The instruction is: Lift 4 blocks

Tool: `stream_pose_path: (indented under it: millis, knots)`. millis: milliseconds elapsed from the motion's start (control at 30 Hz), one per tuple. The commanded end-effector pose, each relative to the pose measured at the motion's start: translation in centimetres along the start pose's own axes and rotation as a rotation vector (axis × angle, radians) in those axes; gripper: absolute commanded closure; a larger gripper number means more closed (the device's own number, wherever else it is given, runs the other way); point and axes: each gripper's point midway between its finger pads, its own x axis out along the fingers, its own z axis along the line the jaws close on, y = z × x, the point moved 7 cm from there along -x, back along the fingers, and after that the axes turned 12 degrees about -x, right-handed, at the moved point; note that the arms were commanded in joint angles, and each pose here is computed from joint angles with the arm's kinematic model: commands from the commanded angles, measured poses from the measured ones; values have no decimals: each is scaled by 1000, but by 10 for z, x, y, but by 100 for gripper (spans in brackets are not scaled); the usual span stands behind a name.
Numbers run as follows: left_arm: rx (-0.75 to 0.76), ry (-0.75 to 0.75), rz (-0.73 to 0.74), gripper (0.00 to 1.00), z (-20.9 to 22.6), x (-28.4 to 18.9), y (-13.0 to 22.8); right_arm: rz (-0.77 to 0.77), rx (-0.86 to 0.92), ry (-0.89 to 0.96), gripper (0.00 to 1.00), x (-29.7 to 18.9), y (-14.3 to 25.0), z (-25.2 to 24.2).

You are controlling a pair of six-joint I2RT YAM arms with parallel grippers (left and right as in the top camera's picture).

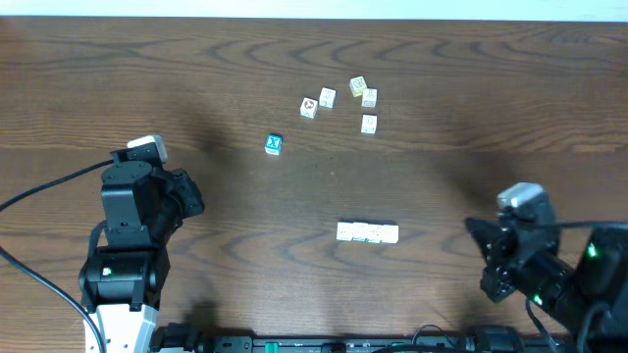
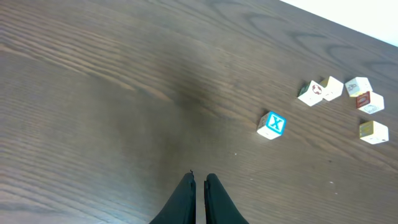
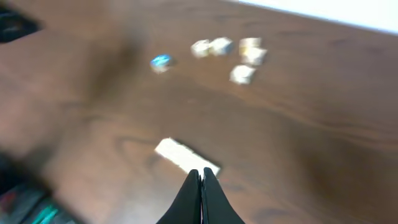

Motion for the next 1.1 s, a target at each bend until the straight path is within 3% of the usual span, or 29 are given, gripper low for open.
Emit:
stream_pose_path:
  millis: [0, 267, 700, 833, 1067]
  knots:
    - [11, -12, -17, 92, 1, -1, -1, 6, 91, 264, 99, -14, 2, -20]
    - [11, -5, -29, 92, 0, -1, -3, -130, 31, 285, 99, -18, -22, -22]
    - [10, -44, -50, 92, 4, -1, -5, -123, -202, 174, 99, -16, -27, 14]
    - [11, -45, -49, 92, 4, -1, -5, -112, -97, 267, 99, -20, -25, 6]
    - [12, -44, -49, 92, 4, -1, -5, -101, 95, 258, 99, -19, -19, 4]
